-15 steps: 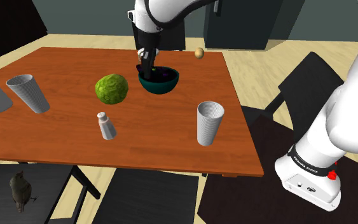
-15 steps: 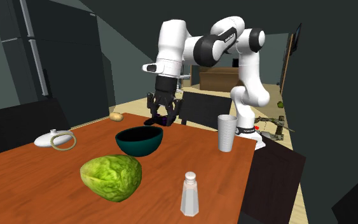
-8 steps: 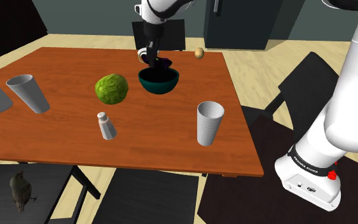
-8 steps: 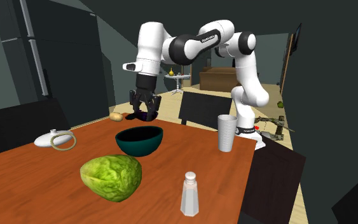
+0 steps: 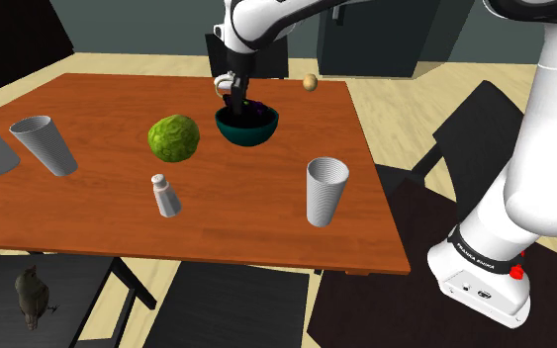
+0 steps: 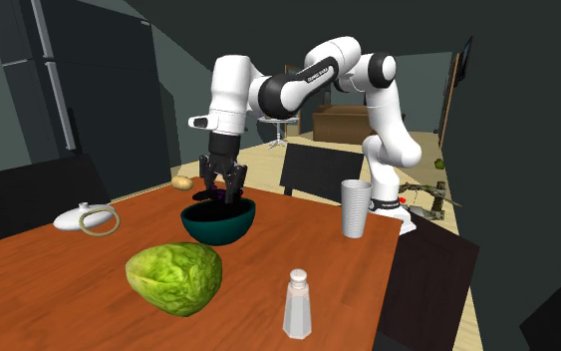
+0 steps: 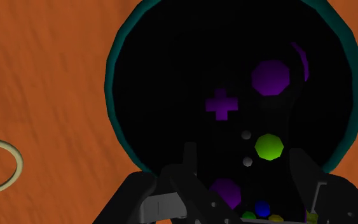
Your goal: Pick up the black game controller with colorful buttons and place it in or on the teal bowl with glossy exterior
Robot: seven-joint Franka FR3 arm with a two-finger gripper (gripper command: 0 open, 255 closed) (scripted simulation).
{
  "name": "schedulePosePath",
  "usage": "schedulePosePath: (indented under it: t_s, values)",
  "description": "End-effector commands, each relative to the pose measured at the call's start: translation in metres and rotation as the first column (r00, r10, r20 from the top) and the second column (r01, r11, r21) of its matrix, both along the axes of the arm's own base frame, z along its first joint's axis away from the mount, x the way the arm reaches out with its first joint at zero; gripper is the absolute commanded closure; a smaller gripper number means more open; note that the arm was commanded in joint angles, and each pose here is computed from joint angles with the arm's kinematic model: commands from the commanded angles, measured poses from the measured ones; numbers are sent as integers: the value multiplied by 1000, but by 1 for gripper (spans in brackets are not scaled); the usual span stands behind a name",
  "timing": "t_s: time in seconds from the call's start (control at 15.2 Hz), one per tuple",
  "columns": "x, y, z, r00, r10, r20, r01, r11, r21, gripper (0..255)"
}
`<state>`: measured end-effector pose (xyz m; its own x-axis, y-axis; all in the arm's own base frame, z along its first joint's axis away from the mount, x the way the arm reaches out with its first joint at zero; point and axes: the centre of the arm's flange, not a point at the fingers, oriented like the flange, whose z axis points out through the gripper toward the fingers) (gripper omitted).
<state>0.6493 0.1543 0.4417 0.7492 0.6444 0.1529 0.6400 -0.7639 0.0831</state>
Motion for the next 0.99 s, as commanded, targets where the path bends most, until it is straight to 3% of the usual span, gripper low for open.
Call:
schedulePosePath:
  t_s: [0.0, 0.2, 0.66, 0.73, 0.92]
  values:
    - [0, 1, -10, 1000, 0, 1, 0, 1000, 0, 255]
    - [0, 1, -25, 1000, 0, 1, 0, 1000, 0, 255]
    - [0, 1, -25, 1000, 0, 1, 0, 1000, 0, 255]
    - [0, 1, -25, 1000, 0, 1, 0, 1000, 0, 0]
    - [0, 1, -25, 1000, 0, 1, 0, 1000, 0, 0]
